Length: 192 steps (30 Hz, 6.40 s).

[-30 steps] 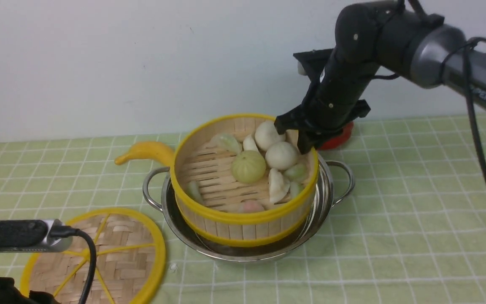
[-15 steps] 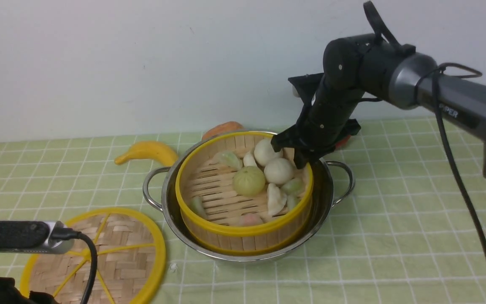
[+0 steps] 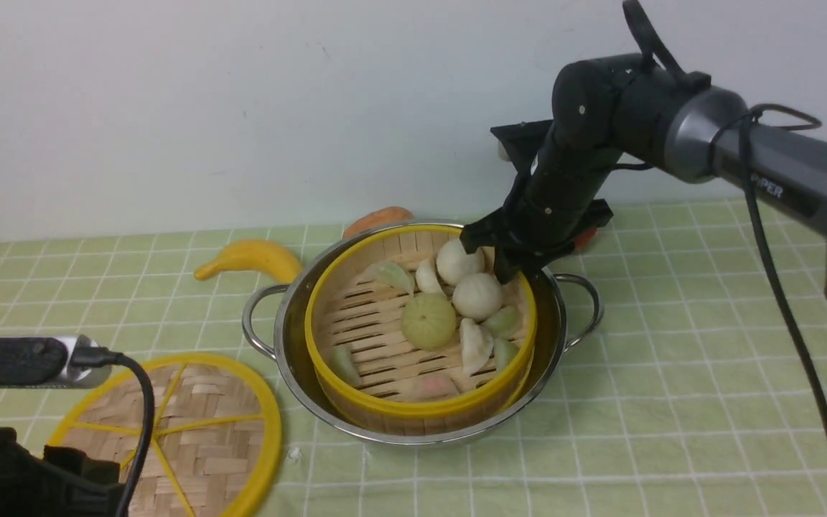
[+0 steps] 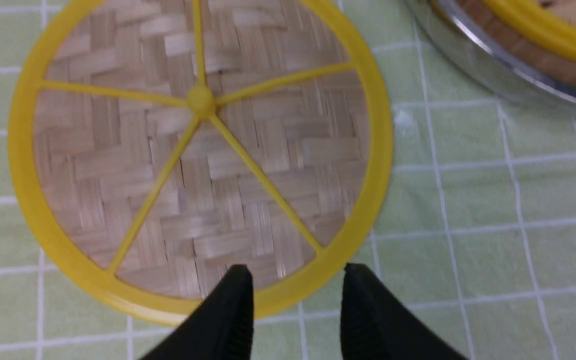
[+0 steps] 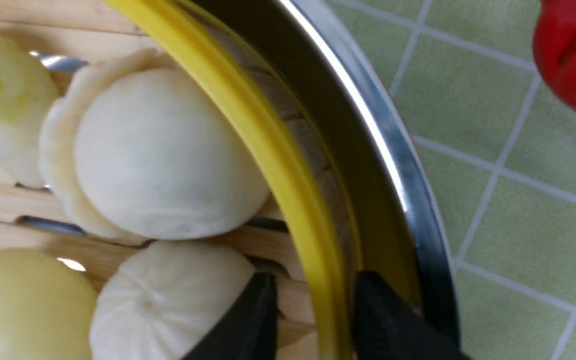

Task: Place the steamer in the pot on the green tablecloth, and put the lid on the steamer.
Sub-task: 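Place the bamboo steamer basket of food into the steel pot with the right gripper, then grasp the bamboo steamer lid lying on the table by its centre knob, then place the yellow bamboo steamer lid onto the steamer in the pot with the left gripper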

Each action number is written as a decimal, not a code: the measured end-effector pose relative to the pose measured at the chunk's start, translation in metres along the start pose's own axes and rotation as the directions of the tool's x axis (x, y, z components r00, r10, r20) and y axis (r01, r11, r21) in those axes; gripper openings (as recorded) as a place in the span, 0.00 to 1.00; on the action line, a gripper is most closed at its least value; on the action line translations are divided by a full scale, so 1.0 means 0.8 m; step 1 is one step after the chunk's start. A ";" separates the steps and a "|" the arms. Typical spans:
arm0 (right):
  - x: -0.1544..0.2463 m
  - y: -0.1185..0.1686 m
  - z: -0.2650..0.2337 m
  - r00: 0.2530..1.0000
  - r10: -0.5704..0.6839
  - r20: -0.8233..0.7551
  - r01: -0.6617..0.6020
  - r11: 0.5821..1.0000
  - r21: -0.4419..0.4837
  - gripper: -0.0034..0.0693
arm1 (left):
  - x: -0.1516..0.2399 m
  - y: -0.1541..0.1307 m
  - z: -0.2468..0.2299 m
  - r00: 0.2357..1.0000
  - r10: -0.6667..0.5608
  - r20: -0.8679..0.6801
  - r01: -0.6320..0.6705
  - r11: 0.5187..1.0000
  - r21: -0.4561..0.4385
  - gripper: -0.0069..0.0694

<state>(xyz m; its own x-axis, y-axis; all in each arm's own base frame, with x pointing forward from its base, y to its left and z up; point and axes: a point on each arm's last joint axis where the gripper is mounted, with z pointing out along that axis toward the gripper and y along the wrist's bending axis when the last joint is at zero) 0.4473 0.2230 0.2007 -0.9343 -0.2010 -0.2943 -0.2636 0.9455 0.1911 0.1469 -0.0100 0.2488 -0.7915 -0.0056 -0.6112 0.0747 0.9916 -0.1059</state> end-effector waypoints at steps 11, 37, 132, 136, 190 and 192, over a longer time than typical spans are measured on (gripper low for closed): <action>-0.017 0.005 -0.079 0.989 -0.082 0.120 0.075 0.995 0.061 0.69 | -0.051 0.014 0.031 0.993 -0.101 -0.056 0.096 0.992 -0.087 0.41; 0.229 0.004 -0.484 0.758 -0.123 0.640 0.156 0.988 0.005 0.69 | -0.072 0.041 0.182 0.927 -0.119 -0.356 0.068 0.986 -0.152 0.41; 0.407 -0.034 -0.512 0.668 0.081 0.739 0.020 0.992 -0.126 0.69 | -0.226 -0.227 0.225 0.818 0.529 -0.224 -0.500 0.848 0.178 0.25; 0.407 -0.034 -0.512 0.668 0.081 0.739 0.020 0.992 -0.126 0.69 | -0.225 -0.228 0.225 0.813 0.540 -0.219 -0.507 0.841 0.190 0.25; 0.407 -0.034 -0.512 0.668 0.080 0.740 0.020 0.992 -0.126 0.69 | -0.224 -0.228 0.219 0.806 0.537 -0.250 -0.494 0.842 0.215 0.44; 0.407 -0.034 -0.512 0.668 0.080 0.739 0.021 0.992 -0.126 0.69 | -0.225 -0.227 0.209 0.803 0.537 -0.257 -0.494 0.842 0.216 0.44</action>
<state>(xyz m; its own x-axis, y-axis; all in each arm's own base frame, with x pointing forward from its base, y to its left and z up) 0.0522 0.0269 0.4835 -0.4683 0.1310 -0.8738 -0.3110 0.9012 0.3018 0.3774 -0.2106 0.2467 -0.7518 0.5613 -0.3461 0.5848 0.8100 0.0432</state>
